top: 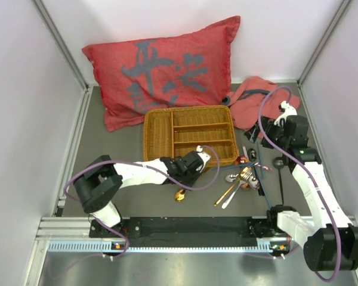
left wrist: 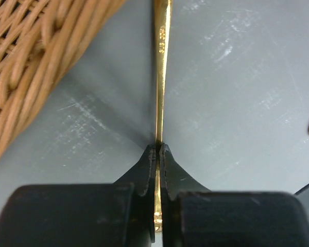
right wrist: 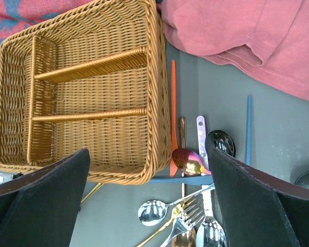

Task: Sort the eating utensils into containers

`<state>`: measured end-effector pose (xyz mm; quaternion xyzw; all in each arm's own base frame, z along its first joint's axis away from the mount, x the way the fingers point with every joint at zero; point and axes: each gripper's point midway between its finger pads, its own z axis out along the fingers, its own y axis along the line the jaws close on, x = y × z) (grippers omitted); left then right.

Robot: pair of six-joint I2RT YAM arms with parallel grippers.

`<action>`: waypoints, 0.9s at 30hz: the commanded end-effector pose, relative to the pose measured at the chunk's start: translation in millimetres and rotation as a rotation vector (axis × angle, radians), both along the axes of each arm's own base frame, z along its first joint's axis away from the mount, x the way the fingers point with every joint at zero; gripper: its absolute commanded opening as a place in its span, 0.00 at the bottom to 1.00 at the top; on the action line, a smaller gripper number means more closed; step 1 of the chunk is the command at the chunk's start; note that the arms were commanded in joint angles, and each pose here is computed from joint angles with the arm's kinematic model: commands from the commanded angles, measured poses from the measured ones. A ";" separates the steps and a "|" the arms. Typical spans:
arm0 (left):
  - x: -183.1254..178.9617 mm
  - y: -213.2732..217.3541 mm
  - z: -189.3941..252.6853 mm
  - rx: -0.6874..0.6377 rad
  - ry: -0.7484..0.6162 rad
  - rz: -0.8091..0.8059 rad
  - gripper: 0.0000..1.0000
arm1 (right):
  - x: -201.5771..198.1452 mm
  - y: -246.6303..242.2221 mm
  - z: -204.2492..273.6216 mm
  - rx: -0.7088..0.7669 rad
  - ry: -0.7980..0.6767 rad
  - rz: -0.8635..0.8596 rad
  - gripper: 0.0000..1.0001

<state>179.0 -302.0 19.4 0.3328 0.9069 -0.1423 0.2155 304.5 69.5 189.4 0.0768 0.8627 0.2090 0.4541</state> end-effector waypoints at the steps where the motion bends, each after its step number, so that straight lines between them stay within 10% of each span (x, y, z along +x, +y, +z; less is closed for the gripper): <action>1: -9.6 5.5 -5.9 0.006 0.024 -0.018 0.00 | -1.1 -0.4 14.7 -0.021 -0.047 0.005 0.99; 15: -61.7 6.4 111.5 -0.316 0.053 -0.108 0.00 | -5.2 1.6 34.8 -0.007 -0.076 0.009 0.99; 27: 65.3 9.7 219.8 -0.551 -0.322 0.290 0.00 | 1.5 3.7 29.1 -0.010 -0.051 0.025 0.99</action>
